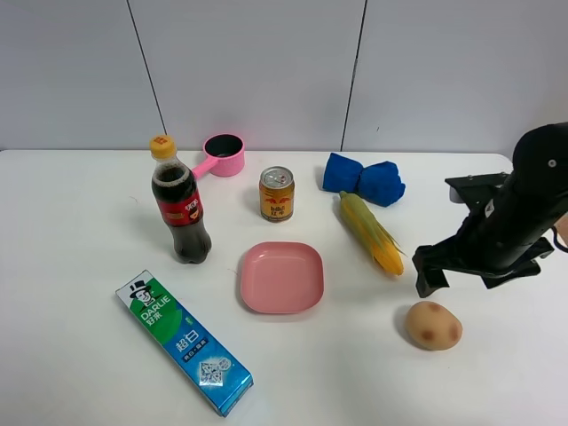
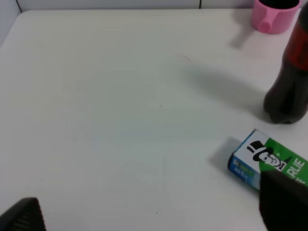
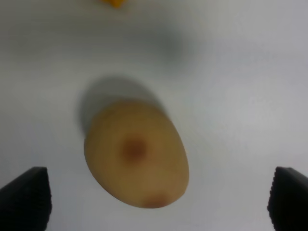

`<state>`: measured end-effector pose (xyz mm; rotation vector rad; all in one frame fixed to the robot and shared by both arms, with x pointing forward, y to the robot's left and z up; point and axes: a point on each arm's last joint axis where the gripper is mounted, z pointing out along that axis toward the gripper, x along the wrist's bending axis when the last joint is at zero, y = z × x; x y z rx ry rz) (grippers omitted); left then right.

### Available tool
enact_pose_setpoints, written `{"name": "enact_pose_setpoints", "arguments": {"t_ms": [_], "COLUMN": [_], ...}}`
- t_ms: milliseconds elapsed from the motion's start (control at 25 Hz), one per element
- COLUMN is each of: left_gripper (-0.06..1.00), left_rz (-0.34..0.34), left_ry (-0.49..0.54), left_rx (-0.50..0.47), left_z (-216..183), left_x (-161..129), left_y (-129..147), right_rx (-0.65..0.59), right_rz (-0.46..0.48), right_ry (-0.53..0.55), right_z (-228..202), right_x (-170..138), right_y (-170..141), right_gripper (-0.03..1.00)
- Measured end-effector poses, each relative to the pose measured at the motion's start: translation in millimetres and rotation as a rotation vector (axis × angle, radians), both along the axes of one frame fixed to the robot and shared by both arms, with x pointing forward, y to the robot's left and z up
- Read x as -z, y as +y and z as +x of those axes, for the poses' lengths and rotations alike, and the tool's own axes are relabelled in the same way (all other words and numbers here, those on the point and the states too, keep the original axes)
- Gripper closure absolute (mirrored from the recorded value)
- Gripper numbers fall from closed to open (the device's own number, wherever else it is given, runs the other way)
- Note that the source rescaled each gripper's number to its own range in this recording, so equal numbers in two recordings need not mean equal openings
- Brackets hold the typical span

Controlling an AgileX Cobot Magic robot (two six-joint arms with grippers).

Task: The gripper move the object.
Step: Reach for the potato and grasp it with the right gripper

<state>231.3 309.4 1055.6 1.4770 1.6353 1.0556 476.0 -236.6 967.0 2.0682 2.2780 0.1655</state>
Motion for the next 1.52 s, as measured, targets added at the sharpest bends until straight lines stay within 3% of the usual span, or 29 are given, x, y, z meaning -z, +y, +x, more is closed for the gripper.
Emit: {"name": "enact_pose_setpoints", "arguments": {"t_ms": [440,920,1360,1520], "left_gripper": [-0.06,-0.06,-0.06,-0.06], "left_rz": [0.000,0.000,0.000,0.000], "left_ry": [0.000,0.000,0.000,-0.001], "left_rx": [0.000,0.000,0.000,0.000], "left_z": [0.0,0.0,0.0,0.0], "left_x": [0.0,0.0,0.0,-0.1], "left_y": [0.0,0.0,0.0,0.0], "right_rx": [-0.060,-0.083,-0.080,-0.079], "right_rz": [0.003,0.014,-0.011,-0.013], "right_ry": [0.086,0.001,0.109,0.113], "right_z": [-13.2,-13.9,-9.7,-8.3], "right_x": [31.9,44.0,82.5,88.4], "right_y": [-0.7,-1.4,-0.5,-0.2], "right_gripper": [-0.03,-0.03,-0.03,0.06]}}
